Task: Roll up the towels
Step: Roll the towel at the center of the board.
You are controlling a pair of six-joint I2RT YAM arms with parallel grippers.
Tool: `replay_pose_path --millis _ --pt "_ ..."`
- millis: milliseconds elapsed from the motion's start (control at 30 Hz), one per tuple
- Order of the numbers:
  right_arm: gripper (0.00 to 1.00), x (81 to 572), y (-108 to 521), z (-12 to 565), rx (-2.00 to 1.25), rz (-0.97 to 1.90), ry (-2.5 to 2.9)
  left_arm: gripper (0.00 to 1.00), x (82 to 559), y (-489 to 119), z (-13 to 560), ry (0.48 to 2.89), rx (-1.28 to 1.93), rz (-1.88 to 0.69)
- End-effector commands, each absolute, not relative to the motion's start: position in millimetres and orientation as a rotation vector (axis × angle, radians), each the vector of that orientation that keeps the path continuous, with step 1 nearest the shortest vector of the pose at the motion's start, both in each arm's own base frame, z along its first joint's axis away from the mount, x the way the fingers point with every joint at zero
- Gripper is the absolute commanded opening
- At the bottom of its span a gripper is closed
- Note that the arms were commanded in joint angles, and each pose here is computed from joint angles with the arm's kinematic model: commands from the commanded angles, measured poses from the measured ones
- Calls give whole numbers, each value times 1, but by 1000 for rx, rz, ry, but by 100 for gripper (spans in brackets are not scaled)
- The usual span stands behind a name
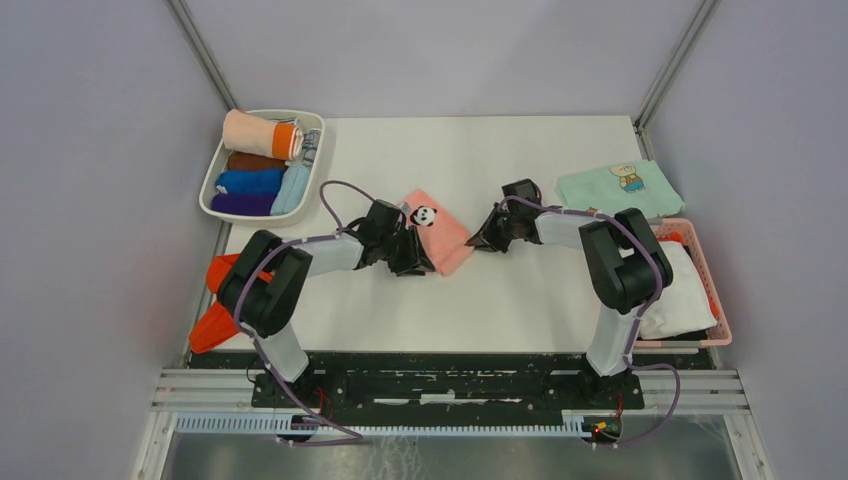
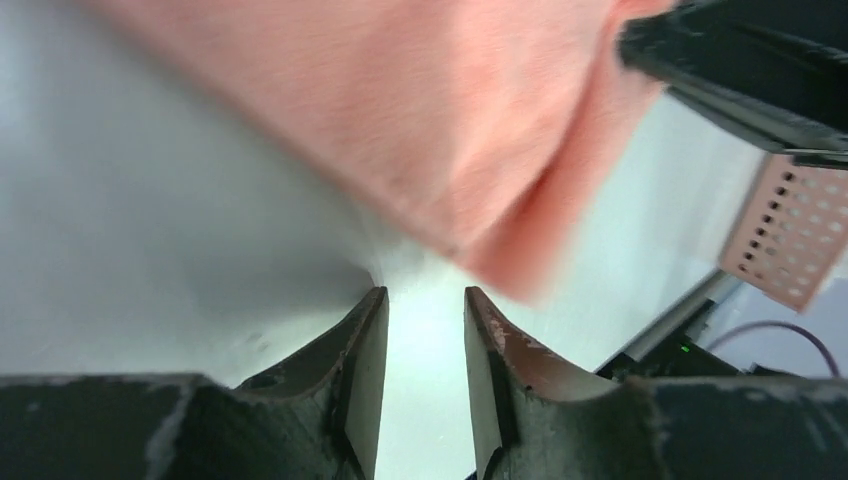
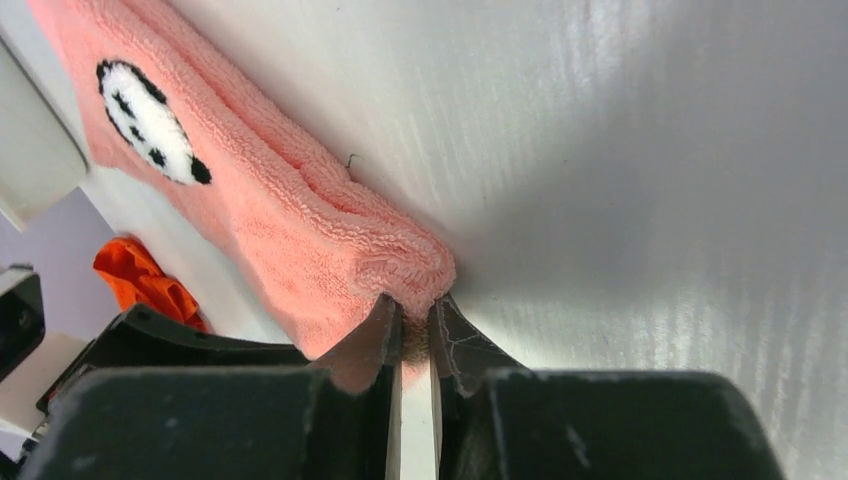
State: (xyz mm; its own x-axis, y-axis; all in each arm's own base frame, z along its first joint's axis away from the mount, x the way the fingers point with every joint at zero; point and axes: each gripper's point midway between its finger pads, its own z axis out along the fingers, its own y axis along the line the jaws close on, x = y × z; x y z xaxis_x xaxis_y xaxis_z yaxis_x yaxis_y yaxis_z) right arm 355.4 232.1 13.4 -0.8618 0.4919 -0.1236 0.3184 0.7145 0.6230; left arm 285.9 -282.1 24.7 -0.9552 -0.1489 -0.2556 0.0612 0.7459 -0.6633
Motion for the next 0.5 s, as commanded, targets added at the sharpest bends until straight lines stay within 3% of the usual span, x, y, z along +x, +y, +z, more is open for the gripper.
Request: replay_pose_path --millis 0,200,467 --pt "6 345 195 -6 695 596 2711 44 279 -238 28 2680 -100 -633" --pt "4 345 196 3 715 577 2730 55 276 -250 72 2493 138 -253" --pt "2 342 199 6 737 584 2764 59 266 -327 114 2133 551 63"
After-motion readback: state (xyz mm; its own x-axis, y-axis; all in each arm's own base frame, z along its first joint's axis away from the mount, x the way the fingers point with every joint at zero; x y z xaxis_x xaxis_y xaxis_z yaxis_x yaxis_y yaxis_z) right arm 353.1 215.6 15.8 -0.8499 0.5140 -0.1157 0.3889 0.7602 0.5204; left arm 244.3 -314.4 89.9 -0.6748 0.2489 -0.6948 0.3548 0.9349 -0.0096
